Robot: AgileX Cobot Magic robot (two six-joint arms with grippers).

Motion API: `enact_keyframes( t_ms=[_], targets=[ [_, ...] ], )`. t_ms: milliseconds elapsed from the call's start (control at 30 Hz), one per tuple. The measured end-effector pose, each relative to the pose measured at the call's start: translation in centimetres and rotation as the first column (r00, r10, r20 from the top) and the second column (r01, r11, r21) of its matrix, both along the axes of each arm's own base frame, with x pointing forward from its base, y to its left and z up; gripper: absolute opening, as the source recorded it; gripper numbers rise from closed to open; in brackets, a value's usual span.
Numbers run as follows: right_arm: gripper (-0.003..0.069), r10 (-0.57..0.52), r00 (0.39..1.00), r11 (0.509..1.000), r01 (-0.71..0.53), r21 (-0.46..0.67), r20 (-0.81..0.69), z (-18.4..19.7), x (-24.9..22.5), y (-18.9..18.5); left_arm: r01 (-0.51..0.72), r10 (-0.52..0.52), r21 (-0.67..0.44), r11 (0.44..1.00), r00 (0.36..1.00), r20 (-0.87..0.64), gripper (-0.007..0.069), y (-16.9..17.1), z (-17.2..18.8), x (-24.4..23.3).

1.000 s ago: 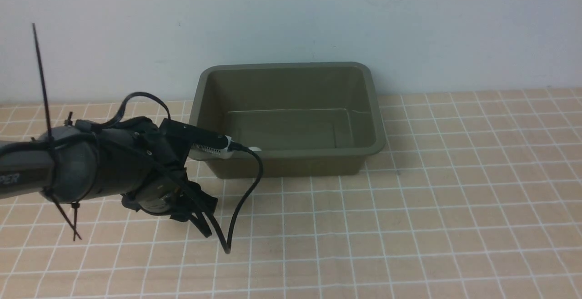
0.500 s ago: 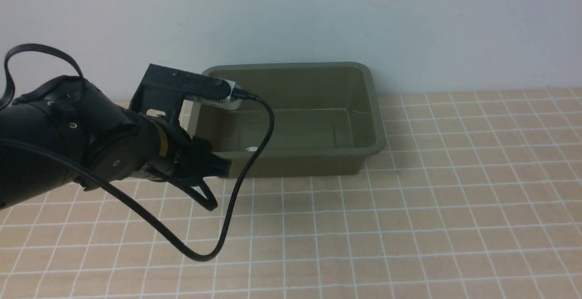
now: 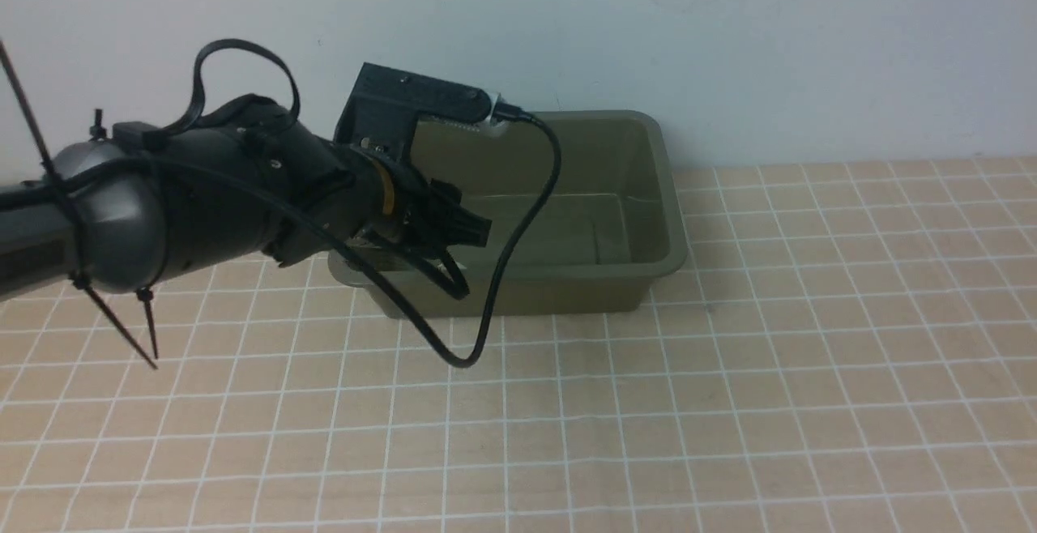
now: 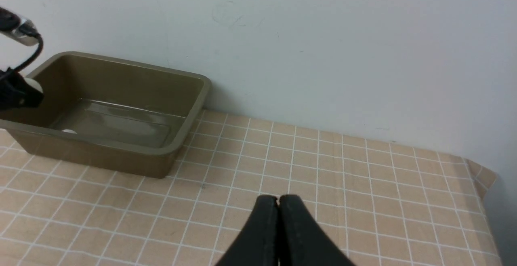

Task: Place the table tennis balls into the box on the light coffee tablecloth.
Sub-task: 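Drop the ball into the bin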

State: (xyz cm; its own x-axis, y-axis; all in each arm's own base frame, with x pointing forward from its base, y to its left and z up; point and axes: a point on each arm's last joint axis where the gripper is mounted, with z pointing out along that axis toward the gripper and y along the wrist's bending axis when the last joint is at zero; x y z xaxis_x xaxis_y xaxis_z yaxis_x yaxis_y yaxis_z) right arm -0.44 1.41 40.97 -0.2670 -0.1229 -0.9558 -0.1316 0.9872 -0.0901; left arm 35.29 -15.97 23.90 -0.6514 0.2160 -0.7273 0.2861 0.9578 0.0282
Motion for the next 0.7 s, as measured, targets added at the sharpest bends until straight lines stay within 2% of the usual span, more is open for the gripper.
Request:
enact_keyframes(
  t_ms=[300,700],
  targets=[
    [-0.0018,0.011,1.000,1.000,-0.011,0.012,0.001,0.0,0.0,0.1,0.026,-0.027,0.052,0.998,1.000,0.007,0.0320,-1.3,-1.8,2.9],
    [-0.0018,0.011,1.000,1.000,-0.011,0.012,0.001,0.0,0.0,0.1,0.044,-0.044,0.039,0.998,0.999,0.013,0.0320,-1.7,-2.8,3.4]
  ],
)
